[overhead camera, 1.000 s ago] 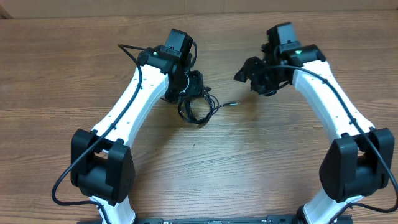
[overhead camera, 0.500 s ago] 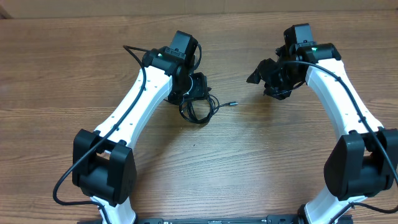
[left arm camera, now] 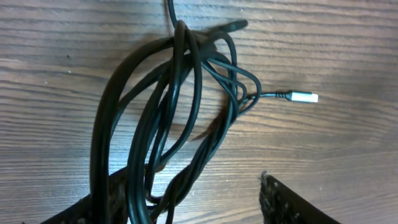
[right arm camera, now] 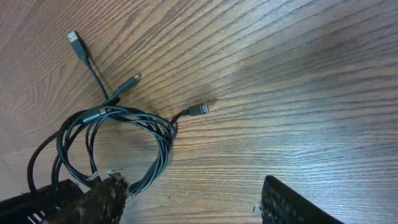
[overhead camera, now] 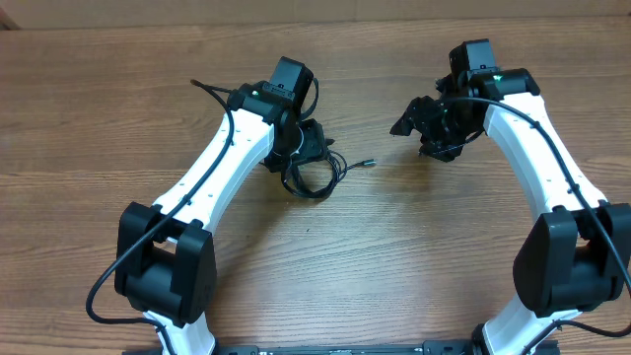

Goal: Untangle cables

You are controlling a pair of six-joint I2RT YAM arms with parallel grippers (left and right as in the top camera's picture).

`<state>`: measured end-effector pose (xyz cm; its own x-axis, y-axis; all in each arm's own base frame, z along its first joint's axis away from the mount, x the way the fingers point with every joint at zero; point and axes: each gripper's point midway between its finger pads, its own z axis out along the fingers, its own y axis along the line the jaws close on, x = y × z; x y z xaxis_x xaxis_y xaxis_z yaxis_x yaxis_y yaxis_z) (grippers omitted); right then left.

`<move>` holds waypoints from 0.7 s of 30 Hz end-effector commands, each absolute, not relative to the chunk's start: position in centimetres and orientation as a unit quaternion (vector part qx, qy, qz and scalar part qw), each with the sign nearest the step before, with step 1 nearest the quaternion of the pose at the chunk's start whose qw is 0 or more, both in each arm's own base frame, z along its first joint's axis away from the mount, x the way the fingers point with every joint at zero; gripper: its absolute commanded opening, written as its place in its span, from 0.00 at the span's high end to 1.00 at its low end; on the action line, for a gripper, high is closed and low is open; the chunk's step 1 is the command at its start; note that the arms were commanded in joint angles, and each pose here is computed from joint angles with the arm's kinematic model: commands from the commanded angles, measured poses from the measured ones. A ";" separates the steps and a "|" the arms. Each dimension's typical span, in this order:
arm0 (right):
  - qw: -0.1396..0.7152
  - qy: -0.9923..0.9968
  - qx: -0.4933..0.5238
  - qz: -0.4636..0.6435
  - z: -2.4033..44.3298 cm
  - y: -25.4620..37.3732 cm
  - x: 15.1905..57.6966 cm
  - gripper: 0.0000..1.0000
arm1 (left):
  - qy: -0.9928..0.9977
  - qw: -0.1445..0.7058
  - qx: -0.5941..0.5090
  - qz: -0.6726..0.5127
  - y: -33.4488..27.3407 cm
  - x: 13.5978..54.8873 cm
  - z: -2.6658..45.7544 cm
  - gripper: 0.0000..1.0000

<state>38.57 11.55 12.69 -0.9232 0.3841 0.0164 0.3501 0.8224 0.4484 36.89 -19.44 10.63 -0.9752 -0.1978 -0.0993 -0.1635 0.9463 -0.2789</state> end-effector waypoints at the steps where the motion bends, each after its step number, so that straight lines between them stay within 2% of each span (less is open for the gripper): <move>1: 0.044 0.954 0.185 0.233 13.1 11.7 39.1 0.32 | 0.985 0.071 -0.102 -0.120 -19.0 37.3 10.1 0.33; 14: 0.046 0.958 0.165 0.232 13.1 11.7 39.0 0.32 | 0.981 0.093 -0.108 -0.130 -19.3 38.5 10.4 0.30; 16: 0.046 0.958 0.165 0.232 13.1 11.7 39.0 0.32 | 0.980 0.090 -0.109 -0.140 -19.7 38.4 10.5 0.23; 21: 0.043 0.958 0.163 0.231 13.0 11.7 38.8 0.32 | 0.977 0.098 -0.111 -0.154 -20.2 38.9 10.7 0.23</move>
